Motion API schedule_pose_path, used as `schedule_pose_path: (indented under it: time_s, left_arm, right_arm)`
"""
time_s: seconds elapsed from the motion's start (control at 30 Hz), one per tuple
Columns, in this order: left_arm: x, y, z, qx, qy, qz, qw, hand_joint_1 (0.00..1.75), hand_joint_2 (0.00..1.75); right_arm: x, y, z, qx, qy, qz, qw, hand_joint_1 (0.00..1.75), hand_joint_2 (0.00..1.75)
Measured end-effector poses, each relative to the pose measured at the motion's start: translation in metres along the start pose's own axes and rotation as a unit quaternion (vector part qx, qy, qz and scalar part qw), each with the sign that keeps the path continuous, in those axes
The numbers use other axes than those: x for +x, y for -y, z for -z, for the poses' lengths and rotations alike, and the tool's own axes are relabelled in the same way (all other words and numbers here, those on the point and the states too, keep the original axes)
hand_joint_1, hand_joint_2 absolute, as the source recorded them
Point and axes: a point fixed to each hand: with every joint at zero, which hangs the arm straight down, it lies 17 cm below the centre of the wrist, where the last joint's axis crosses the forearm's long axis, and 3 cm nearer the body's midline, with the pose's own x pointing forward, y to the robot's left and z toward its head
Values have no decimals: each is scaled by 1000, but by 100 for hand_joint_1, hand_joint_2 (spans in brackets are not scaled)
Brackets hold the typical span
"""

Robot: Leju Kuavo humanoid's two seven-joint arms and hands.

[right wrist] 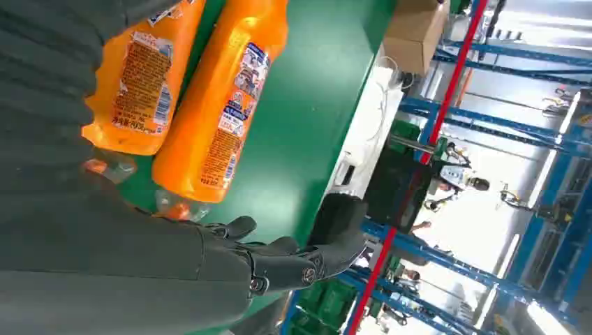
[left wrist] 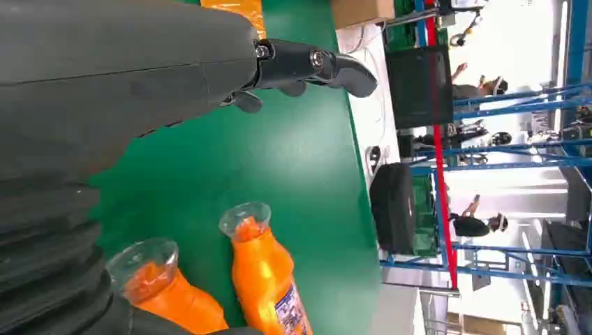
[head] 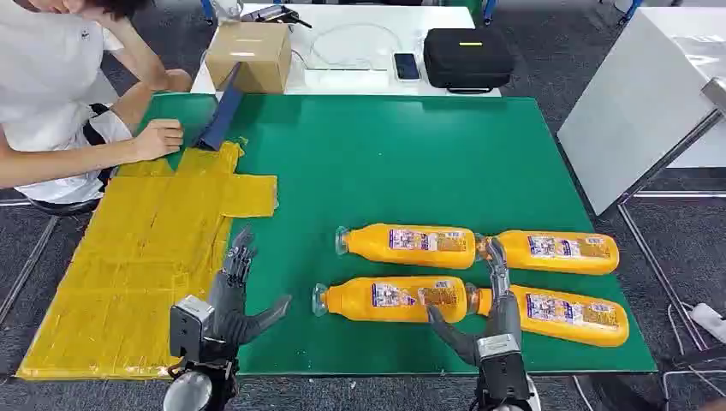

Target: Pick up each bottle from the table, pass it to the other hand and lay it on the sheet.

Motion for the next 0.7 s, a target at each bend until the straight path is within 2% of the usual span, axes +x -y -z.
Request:
schedule_pose_path:
  time_s: [0.5, 0.53, 0.57, 0.6, 0.7]
  left_arm:
    - [0, 0, 0, 0, 0, 0, 1000, 3, 175]
    - [0, 0, 0, 0, 0, 0, 1000, 24, 175]
    - [0, 0, 0, 0, 0, 0, 1000, 175, 175]
    - [0, 0, 0, 0, 0, 0, 1000, 175, 175]
    - [0, 0, 0, 0, 0, 0, 1000, 175, 175]
  right_arm:
    - [0, 0, 0, 0, 0, 0, 1000, 0, 175]
    - [0, 0, 0, 0, 0, 0, 1000, 16, 175]
    - [0, 0, 0, 0, 0, 0, 1000, 164, 175]
    - [0, 0, 0, 0, 0, 0, 1000, 175, 175]
    - [0, 0, 0, 0, 0, 0, 1000, 175, 175]
